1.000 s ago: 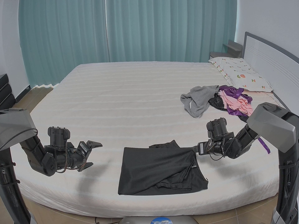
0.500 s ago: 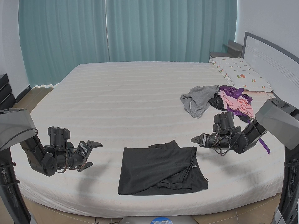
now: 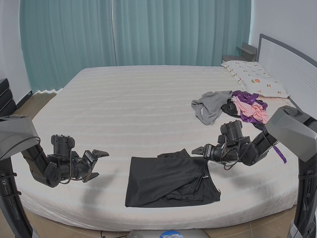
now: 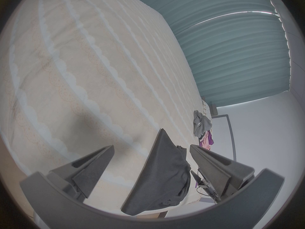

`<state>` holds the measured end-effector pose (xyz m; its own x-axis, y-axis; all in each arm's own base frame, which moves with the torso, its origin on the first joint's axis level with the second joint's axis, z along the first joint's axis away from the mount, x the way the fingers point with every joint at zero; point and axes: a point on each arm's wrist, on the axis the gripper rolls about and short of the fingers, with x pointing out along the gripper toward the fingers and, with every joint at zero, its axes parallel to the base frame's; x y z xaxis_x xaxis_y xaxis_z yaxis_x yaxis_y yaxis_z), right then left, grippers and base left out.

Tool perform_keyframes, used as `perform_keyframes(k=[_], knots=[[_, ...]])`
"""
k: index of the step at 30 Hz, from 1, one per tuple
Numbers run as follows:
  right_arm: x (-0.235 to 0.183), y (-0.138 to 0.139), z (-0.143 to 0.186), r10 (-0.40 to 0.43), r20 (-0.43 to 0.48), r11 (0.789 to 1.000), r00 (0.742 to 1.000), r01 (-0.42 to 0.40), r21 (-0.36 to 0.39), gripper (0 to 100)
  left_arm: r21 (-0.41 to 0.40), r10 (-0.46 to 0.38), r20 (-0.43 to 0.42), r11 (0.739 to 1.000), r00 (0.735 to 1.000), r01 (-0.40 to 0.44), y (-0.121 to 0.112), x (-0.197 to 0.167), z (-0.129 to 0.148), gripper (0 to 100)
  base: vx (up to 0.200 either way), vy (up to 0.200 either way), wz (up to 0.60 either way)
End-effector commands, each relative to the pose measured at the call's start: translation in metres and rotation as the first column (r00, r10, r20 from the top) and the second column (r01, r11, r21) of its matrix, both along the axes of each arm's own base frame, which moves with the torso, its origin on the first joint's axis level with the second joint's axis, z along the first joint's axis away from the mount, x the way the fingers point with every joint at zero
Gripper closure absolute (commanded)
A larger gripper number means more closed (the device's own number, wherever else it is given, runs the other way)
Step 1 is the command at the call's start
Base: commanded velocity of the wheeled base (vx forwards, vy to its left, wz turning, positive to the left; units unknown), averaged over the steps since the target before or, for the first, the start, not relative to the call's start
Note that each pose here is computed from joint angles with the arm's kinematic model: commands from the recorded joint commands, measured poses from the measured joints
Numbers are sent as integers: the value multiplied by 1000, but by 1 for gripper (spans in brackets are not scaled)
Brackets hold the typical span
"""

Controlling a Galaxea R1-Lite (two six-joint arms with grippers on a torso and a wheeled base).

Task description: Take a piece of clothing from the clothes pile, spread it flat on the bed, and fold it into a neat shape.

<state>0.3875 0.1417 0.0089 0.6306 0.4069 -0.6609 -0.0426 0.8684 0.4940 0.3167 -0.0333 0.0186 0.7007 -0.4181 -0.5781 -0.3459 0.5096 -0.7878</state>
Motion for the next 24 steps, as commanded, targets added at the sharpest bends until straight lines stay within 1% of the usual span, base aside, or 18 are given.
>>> perform_keyframes(k=[1,5,6,12,18,22,24], knots=[[4,3,-17,6,-30,1000,1000,-6,-5,0,1,-2,-5,1000,1000,2,-1,0,-2,0,0,0,0],[8,3,-17,1,-23,1000,1000,-1,1,0,1,-2,-5,1000,1000,2,-1,0,-2,0,0,0,0],[8,3,-17,-1,-25,1000,1000,1,3,100,1,-2,-5,1000,1000,2,-1,0,-2,0,0,0,0],[9,4,-19,4,-22,1000,1000,-4,5,100,16,-13,2,1000,1000,13,-1,0,-2,0,0,0,0],[11,-2,-15,-17,1,1000,1000,17,6,100,16,-13,1,1000,1000,13,-1,0,-2,0,0,0,0],[13,-7,-10,-36,11,999,999,36,10,100,16,-13,1,1000,1000,13,-1,0,-2,0,0,0,0],[16,-11,1,-58,31,998,998,57,28,100,16,-13,2,1000,1000,13,-1,0,-2,0,0,0,0]])
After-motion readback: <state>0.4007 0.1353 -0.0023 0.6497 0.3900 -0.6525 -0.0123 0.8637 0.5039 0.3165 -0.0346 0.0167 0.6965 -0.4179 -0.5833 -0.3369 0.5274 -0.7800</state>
